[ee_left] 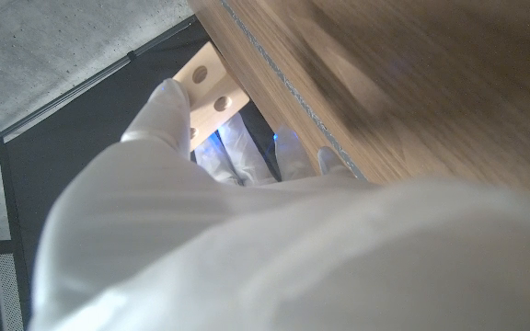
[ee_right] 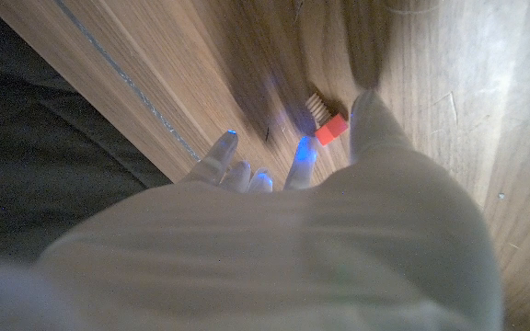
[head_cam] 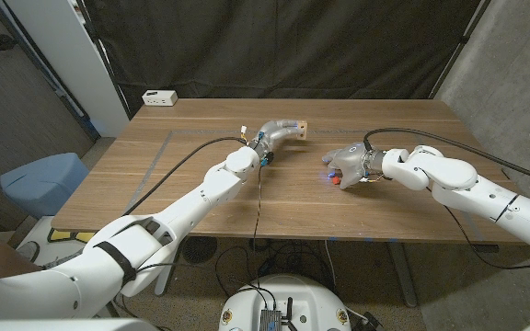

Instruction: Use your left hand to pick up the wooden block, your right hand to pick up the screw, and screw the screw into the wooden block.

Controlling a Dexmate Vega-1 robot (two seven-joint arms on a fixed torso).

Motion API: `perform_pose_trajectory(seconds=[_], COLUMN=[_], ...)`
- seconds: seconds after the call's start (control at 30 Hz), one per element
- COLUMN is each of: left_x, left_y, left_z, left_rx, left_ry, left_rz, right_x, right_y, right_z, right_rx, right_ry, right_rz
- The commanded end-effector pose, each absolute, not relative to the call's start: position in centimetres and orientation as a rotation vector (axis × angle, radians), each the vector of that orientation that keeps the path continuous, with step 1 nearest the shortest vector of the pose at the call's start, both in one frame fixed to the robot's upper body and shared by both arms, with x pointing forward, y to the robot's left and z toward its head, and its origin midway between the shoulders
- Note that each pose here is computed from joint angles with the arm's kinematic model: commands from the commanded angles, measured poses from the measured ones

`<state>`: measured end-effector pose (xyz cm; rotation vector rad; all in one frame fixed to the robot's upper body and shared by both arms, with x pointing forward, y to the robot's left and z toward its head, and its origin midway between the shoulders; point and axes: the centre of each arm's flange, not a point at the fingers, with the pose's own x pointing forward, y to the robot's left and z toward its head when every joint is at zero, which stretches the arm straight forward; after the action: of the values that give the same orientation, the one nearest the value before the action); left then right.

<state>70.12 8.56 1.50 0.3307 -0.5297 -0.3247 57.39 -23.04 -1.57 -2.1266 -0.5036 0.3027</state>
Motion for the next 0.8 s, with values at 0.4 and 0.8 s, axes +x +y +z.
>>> perform_pose_trajectory(seconds=[0.4, 0.8], left_x=[70.15, 70.43], left_y=[8.60, 8.55], left_z=[1.39, 1.54], left_rx=[0.326, 0.326], left_ry=[-0.533, -0.527], left_rz=[-0.327, -0.326], right_x=[58.07, 58.30], right_y=[-22.95, -22.78], right_z=[-1.40, -1.24], right_rx=[-2.095, -2.086], right_ry=[-0.531, -0.544], right_rz=[0.306, 0.309])
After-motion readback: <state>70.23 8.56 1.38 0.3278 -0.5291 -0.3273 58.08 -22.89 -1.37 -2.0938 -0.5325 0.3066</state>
